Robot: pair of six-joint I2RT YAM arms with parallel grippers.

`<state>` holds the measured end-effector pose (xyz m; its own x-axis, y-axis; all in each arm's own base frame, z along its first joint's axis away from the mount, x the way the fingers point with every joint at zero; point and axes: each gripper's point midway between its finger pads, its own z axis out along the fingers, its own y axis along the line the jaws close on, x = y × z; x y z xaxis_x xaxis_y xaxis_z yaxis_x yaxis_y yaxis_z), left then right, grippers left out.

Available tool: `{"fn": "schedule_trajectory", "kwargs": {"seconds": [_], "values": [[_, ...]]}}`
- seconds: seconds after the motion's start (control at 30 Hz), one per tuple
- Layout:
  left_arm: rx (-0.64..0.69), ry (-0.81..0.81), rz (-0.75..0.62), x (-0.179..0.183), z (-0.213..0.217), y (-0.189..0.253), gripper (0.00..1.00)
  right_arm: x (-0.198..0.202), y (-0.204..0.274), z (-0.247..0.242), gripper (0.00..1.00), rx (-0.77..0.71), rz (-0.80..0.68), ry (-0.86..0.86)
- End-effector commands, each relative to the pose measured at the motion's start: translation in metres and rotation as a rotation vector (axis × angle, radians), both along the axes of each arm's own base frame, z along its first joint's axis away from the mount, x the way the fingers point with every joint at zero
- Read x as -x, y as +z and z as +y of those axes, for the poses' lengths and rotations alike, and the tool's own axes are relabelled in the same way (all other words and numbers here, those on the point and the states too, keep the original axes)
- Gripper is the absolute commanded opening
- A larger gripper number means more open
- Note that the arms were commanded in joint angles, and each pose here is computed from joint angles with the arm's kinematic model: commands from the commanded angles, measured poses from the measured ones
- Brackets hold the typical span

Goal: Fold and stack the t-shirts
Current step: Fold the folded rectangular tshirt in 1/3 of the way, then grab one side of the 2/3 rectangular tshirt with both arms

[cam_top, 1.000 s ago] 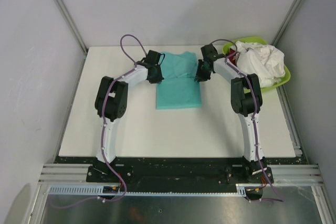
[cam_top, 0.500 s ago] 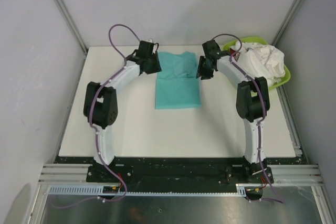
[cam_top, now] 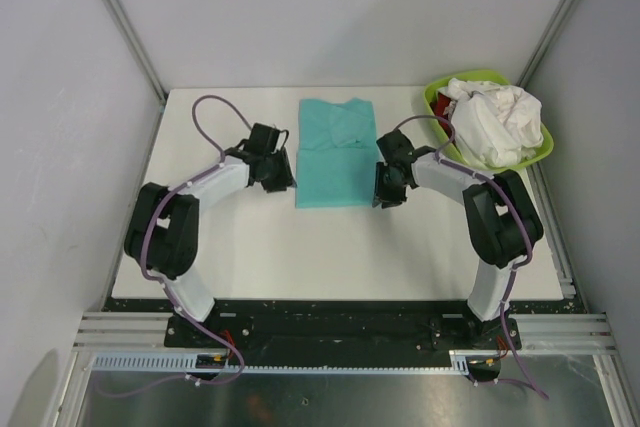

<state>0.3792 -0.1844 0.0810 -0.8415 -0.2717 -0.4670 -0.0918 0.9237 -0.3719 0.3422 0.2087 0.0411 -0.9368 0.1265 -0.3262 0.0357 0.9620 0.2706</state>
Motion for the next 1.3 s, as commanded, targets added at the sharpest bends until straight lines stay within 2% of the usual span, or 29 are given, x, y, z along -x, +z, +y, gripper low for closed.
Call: {"fn": "schedule_trajectory", "kwargs": {"seconds": [0.0, 0.23, 0.53, 1.0, 1.27], "values": [[0.068, -0.001, -0.053, 0.008, -0.007, 0.017, 0.37, -0.016, 0.017, 0.002, 0.32, -0.034, -0.091, -0.038], [0.069, -0.011, -0.042, 0.019, -0.005, 0.01, 0.36, -0.01, 0.01, -0.004, 0.32, -0.021, -0.082, -0.05], [0.069, -0.025, -0.01, 0.03, -0.007, -0.005, 0.35, -0.017, 0.032, -0.007, 0.34, -0.058, -0.138, -0.079], [0.067, -0.039, 0.012, 0.036, -0.013, -0.017, 0.33, -0.014, -0.015, -0.01, 0.34, 0.004, -0.049, -0.072], [0.046, -0.026, 0.038, 0.039, -0.009, -0.029, 0.32, -0.004, -0.023, -0.011, 0.3, 0.017, -0.031, -0.068]]}}
